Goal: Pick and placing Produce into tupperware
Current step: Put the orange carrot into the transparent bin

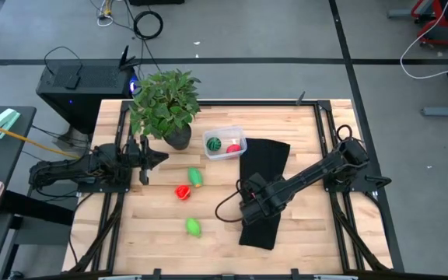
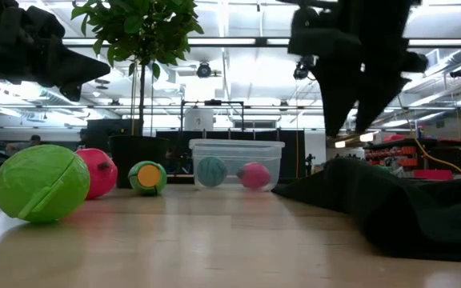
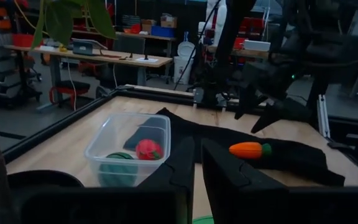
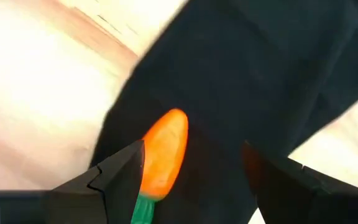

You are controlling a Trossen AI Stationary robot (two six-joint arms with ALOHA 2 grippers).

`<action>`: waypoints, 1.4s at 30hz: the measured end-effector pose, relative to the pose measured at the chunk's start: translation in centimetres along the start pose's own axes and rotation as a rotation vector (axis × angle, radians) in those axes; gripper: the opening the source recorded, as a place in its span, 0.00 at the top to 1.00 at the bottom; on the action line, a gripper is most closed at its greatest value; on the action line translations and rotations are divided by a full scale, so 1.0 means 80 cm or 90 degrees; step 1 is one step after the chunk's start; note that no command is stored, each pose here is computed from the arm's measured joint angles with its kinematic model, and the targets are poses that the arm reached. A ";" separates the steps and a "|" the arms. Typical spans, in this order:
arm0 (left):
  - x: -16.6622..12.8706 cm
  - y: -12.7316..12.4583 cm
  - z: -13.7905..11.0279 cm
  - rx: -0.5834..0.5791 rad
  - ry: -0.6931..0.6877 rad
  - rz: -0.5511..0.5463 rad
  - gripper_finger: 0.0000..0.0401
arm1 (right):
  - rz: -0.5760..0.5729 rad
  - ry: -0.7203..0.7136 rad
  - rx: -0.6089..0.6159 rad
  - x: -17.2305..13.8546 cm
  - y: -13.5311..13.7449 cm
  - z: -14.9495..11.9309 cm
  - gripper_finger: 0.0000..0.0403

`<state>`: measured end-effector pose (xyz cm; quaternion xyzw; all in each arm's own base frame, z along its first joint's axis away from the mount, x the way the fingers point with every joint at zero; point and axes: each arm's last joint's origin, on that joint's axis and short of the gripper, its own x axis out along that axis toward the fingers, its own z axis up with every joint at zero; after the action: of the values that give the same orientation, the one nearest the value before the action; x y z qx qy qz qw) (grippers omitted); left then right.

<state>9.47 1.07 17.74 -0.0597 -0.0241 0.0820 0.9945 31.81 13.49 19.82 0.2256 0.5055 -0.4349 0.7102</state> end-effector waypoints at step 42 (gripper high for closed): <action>0.000 0.000 0.000 0.035 0.000 0.000 0.91 | 0.126 -0.001 0.078 0.059 0.009 -0.025 0.37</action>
<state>9.47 1.07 17.75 -0.0326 -0.0223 0.0826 0.9958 31.91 13.58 14.64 0.3170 0.4531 -0.3927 0.7349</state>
